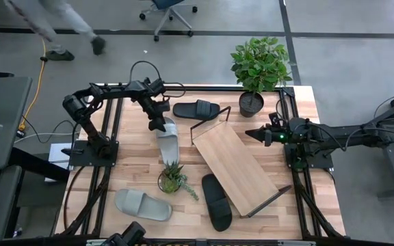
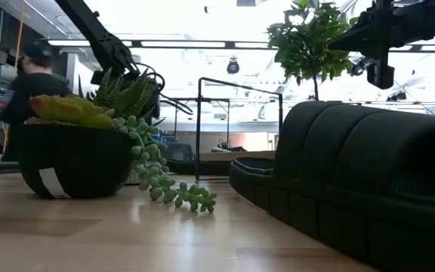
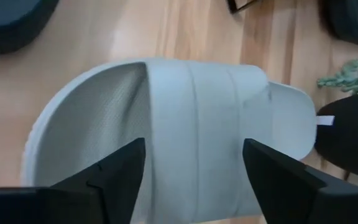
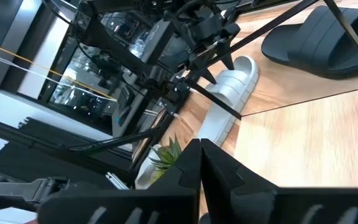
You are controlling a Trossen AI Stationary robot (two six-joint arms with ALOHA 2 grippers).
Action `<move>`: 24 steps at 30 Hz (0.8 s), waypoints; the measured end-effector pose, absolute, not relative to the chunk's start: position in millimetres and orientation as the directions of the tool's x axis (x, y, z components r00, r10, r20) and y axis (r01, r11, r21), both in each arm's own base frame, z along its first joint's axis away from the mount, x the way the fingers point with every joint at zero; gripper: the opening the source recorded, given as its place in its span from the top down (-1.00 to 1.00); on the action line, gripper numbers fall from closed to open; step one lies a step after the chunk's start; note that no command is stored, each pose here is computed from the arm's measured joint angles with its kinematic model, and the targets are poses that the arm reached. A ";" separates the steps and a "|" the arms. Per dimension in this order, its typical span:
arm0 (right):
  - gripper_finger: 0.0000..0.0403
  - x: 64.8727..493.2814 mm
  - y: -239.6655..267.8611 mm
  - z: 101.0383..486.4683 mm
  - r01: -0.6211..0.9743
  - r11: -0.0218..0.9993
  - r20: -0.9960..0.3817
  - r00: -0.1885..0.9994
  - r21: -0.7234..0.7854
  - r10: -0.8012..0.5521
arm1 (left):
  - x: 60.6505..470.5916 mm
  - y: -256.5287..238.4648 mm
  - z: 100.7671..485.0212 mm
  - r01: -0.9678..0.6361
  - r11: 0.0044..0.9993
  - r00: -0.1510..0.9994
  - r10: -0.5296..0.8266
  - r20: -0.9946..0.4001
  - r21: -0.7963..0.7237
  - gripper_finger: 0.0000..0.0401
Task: Pick and place slides into the shelf
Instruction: Put the top gray slide on the shelf
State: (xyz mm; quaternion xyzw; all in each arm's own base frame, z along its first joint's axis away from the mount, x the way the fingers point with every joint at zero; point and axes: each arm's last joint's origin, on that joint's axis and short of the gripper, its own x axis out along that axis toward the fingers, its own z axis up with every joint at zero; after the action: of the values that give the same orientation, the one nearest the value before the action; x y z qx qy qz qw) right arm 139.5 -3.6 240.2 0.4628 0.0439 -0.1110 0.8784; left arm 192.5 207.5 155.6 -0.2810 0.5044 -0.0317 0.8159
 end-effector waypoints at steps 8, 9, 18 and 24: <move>1.00 139.5 -3.9 240.3 0.241 0.555 -0.180 0.970 0.796 -0.164 | 192.8 208.6 155.7 -0.238 0.851 0.482 -0.315 -0.817 -0.468 -0.46; 1.00 139.4 -4.0 240.3 0.243 0.555 -0.179 0.969 0.796 -0.167 | 192.8 208.6 155.7 -0.237 0.850 0.484 -0.317 -0.816 -0.471 -0.46; 1.00 139.4 -4.5 240.3 0.252 0.562 -0.179 0.967 0.788 -0.183 | 193.7 207.0 143.8 -0.232 0.793 0.487 -0.406 -0.773 -0.563 -0.37; 1.00 139.4 -4.5 240.3 0.253 0.563 -0.179 0.966 0.787 -0.184 | 194.2 207.4 142.6 -0.228 0.793 0.490 -0.408 -0.770 -0.565 -0.28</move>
State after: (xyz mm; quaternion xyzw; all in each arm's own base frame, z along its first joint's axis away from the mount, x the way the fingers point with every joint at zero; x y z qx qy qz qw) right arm 139.4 -4.5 240.3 0.4507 0.0381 -0.1238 0.8832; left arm 194.2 207.4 142.6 -0.3168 0.5017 -0.0561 0.8030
